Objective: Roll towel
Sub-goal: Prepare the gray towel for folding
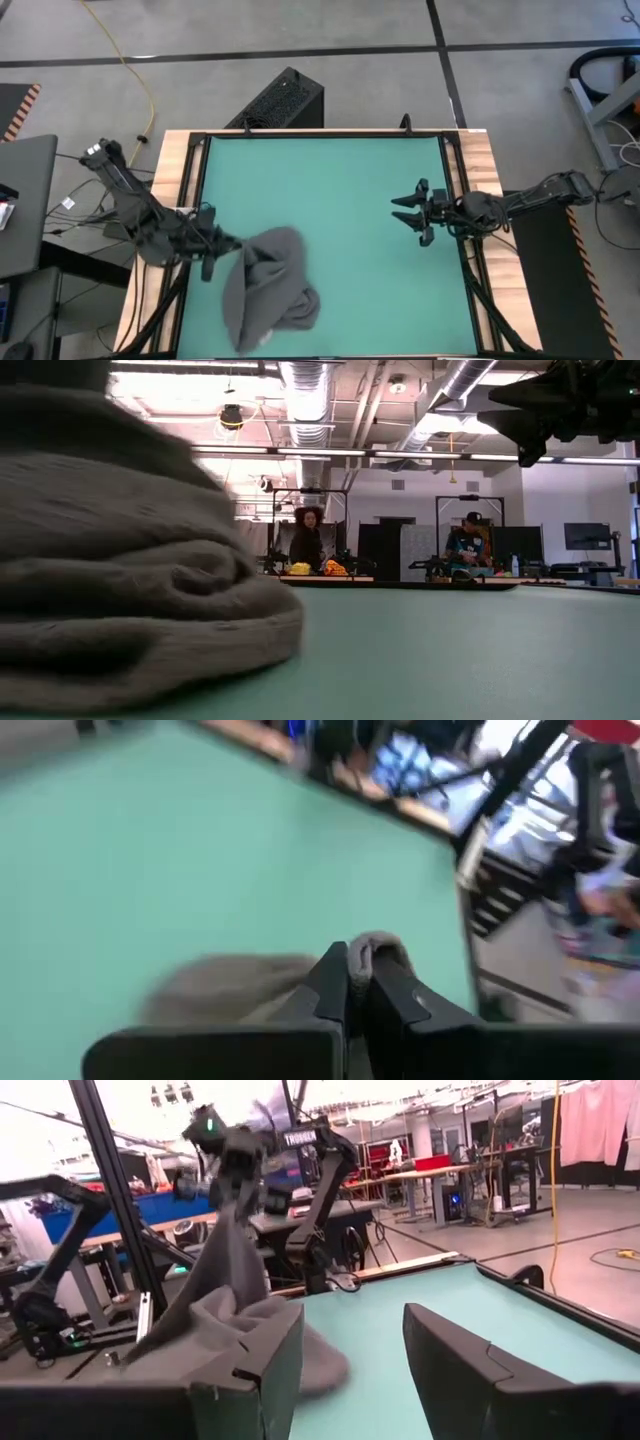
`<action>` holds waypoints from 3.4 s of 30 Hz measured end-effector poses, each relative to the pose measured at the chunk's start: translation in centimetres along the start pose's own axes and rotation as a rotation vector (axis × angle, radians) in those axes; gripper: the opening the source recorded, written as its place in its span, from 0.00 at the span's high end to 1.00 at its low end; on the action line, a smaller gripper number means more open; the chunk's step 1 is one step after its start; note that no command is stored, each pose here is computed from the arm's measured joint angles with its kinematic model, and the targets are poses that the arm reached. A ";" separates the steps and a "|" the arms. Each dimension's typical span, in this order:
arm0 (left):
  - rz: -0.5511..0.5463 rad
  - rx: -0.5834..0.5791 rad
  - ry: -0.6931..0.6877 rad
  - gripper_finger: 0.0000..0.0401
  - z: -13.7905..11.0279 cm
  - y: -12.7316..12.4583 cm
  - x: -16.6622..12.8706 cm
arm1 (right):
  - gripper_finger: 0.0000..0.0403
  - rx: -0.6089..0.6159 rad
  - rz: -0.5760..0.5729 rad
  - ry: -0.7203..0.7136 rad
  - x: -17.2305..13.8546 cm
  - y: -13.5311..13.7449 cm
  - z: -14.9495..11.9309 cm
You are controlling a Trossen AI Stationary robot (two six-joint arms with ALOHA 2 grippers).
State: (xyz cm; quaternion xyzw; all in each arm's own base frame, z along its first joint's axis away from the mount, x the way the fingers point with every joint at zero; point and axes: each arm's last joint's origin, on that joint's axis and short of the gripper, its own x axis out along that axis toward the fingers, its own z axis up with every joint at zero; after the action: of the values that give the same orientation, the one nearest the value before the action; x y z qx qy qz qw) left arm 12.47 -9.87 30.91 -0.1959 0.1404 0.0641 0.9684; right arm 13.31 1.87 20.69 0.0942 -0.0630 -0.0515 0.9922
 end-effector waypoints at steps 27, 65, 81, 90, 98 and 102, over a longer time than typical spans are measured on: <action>-0.847 0.109 0.362 1.00 0.1 -5.8 6.1 | 0.44 -0.502 0.274 0.418 24.5 5.5 1.6; -0.103 0.888 -0.470 1.00 23.8 -4.1 -1.8 | 0.49 -0.599 0.363 0.484 24.1 13.0 11.2; -1.198 0.760 0.479 1.00 13.3 -7.8 7.7 | 0.49 -0.651 0.340 0.726 23.7 9.8 9.7; -1.063 0.816 0.497 1.00 10.9 -9.9 7.6 | 0.49 -0.513 0.530 0.629 25.1 10.2 7.2; -1.018 0.839 0.484 1.00 10.5 -10.8 7.1 | 0.49 -0.662 0.620 0.633 27.3 11.3 0.0; -0.989 0.814 0.494 1.00 10.6 -10.8 7.1 | 0.49 -0.692 0.629 0.636 28.4 11.1 -2.6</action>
State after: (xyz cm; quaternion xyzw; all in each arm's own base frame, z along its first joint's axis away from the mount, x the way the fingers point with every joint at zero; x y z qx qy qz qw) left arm 23.81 -15.04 42.03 0.1336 0.2640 -0.4901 0.8199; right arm 42.67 9.98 23.57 -0.2489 0.2344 0.2600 0.9031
